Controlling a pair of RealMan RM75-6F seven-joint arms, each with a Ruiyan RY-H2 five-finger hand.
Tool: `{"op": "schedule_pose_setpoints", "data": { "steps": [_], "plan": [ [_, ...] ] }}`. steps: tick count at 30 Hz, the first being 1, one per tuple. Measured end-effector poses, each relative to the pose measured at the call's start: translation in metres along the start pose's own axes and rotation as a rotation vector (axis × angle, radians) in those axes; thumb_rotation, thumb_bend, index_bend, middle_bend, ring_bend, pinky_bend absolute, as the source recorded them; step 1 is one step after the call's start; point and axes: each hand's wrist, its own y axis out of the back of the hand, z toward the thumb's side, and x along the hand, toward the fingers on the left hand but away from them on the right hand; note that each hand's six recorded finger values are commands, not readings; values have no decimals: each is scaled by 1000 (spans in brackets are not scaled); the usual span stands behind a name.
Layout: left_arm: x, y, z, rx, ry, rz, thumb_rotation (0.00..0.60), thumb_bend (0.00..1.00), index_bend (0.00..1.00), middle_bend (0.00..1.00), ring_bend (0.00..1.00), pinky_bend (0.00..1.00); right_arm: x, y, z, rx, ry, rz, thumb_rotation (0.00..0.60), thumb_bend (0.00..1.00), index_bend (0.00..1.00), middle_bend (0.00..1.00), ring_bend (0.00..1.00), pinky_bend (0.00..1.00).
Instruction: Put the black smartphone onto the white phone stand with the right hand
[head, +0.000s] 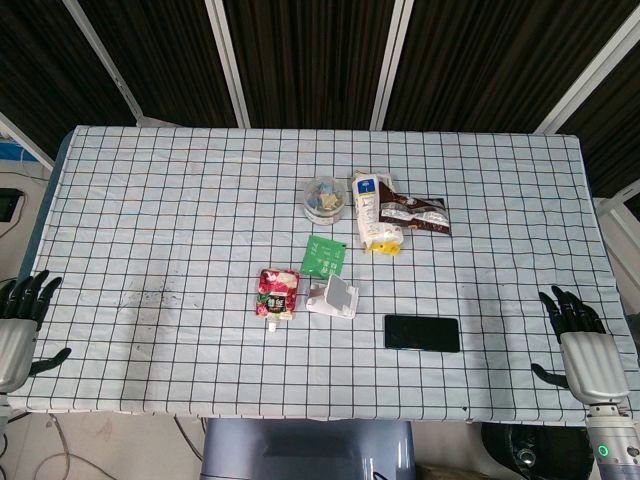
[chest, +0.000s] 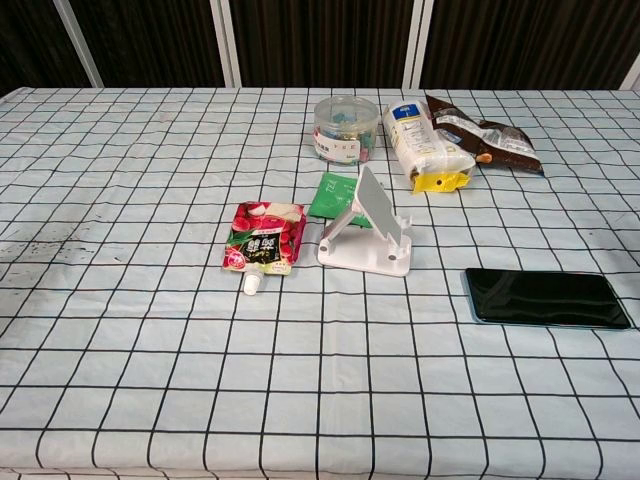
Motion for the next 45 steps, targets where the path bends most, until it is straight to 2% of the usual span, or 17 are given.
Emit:
{"op": "schedule_pose_setpoints", "data": {
  "steps": [16,23,26,33,39,45],
  "plan": [
    [0,1,0,-6,2,8,600,0,0,0,0,0,1,3,3,-14,10,-20,600,92,0,0,0,144],
    [-1,3,0,-11,0,18,600,0,0,0,0,0,5,4,17,-51,57,-2,600,110,0,1,0,144],
    [-1,3,1,-15,0,23,600,0,0,0,0,0,7,1,29,-70,82,26,600,116,1,38,0,144],
    [-1,5,1,-23,-2,36,600,0,0,0,0,0,5,-14,76,-108,156,143,600,161,107,182,2,144],
    [-1,5,0,-26,-2,36,600,0,0,0,0,0,-3,-32,119,-89,209,216,600,183,156,195,2,144],
    [-1,5,0,-32,-3,35,600,0,0,0,0,0,-11,-55,159,-115,222,292,600,227,189,207,2,144]
  ]
}}
